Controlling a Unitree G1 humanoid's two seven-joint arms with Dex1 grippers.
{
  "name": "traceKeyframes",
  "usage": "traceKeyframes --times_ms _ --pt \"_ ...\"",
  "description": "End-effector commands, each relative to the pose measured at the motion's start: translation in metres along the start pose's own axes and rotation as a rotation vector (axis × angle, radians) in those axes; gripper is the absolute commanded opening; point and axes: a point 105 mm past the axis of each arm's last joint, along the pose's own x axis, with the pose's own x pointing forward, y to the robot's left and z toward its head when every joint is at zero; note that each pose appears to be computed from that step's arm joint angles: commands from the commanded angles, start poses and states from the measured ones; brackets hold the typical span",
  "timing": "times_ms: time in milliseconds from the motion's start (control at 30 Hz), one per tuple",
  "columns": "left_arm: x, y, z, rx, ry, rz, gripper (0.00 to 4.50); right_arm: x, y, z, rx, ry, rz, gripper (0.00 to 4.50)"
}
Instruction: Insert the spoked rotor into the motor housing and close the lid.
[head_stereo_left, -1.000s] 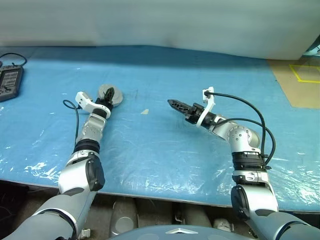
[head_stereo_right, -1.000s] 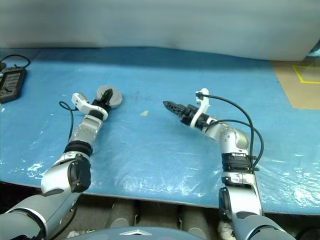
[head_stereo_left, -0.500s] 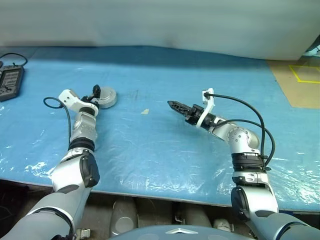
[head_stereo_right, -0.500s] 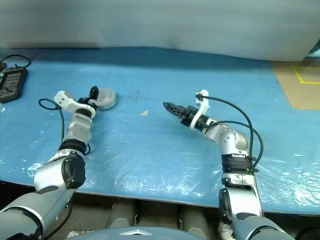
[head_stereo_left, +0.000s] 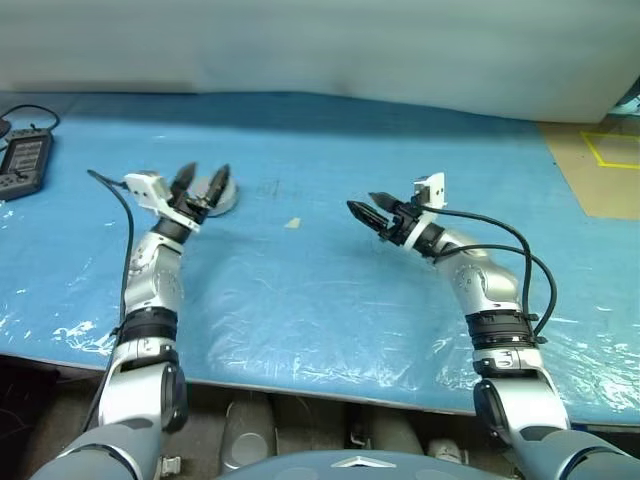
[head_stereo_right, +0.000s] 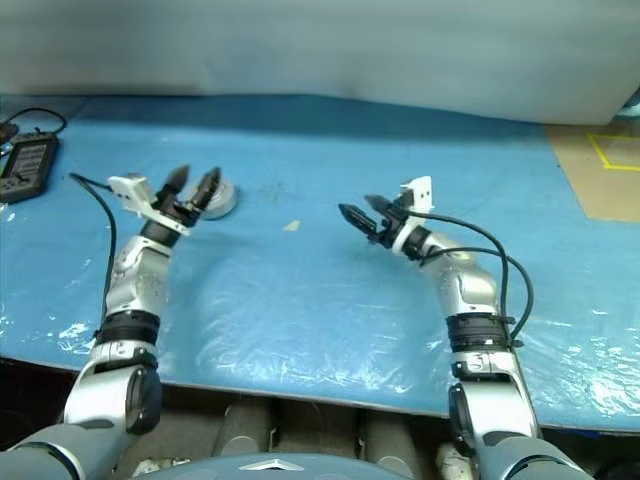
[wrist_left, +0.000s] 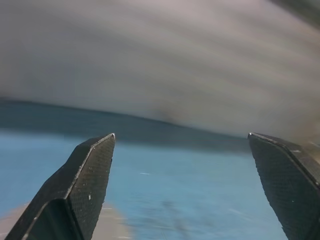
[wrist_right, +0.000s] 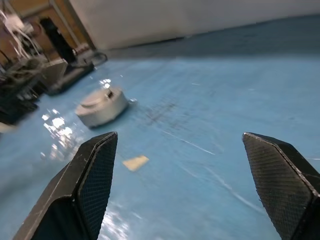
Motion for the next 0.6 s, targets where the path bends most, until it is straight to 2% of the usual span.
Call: traceKeyframes --times_ms 33,233,400,600 --pt "0.003 -0.046 -0.005 -0.015 0.096 -0.269 4.47 -0.006 0.001 0.019 -0.135 -0.05 0.057 4.16" --pt "-0.009 -0.097 -0.034 -0.011 0.284 -0.571 4.47 -0.027 0.015 0.016 -0.253 0.001 0.232 4.16" --pt "-0.012 -0.11 -0.042 0.015 0.322 -0.671 4.47 -0.041 0.019 0.003 -0.31 0.053 0.285 4.16" --pt "-0.011 -0.109 -0.054 0.089 0.326 -0.662 4.47 -0.059 0.019 -0.022 -0.295 0.173 0.326 4.16"
